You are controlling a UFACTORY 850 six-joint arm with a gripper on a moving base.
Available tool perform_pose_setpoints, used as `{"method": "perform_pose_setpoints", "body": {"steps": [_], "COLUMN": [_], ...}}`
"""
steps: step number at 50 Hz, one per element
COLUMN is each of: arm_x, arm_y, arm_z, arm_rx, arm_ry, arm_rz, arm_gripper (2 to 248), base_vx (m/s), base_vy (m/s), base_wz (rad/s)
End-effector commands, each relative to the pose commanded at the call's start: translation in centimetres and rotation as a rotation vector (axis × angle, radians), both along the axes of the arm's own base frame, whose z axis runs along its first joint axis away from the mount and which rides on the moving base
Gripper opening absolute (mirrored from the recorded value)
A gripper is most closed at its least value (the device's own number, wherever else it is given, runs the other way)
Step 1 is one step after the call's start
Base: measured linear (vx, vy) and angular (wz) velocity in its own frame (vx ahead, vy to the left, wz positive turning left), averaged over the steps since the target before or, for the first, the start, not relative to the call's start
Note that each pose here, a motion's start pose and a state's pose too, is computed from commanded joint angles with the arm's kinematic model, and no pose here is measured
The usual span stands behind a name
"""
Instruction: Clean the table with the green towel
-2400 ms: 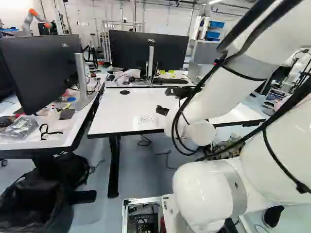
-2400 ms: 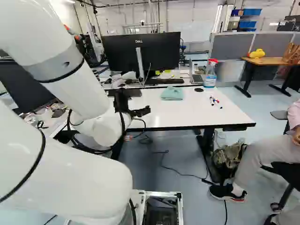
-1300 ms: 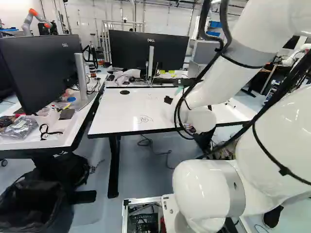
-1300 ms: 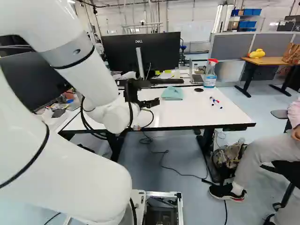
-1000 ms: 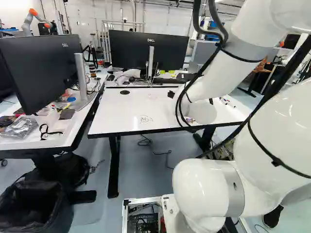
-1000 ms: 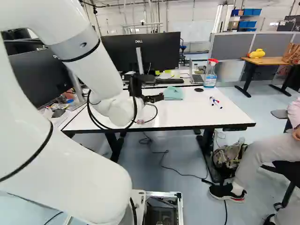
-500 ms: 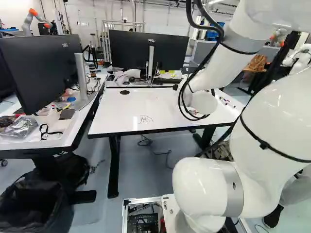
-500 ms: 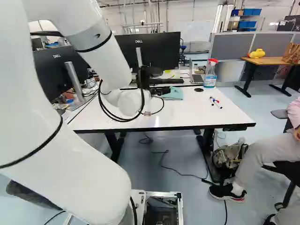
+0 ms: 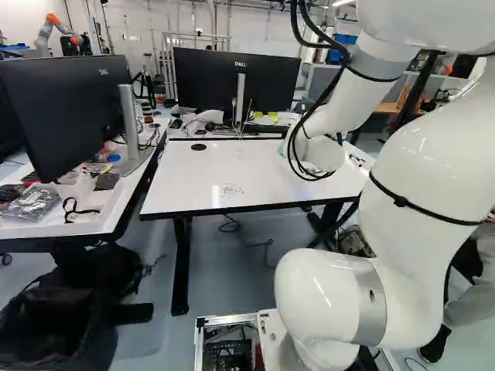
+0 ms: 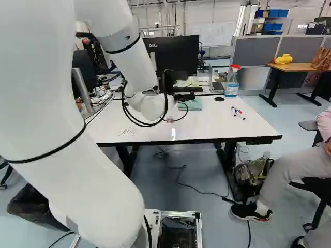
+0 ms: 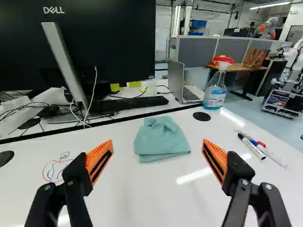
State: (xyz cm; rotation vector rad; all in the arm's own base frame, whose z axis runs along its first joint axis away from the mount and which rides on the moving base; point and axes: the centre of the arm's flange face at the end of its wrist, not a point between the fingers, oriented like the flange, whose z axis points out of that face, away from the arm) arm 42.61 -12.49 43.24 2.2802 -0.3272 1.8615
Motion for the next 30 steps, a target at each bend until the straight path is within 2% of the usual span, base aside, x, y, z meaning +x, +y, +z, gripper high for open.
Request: {"method": "perform_pose_setpoints", "body": {"steps": [30], "arm_x": [6.0], "arm_y": [-2.9], "arm_z": [-0.2], "arm_rx": [-0.004], "arm_ry": [-0.013], "arm_rz": [-0.021], "arm_gripper": [247], "base_vx": [0.0], "base_vy": [0.0], "base_wz": [0.0]}}
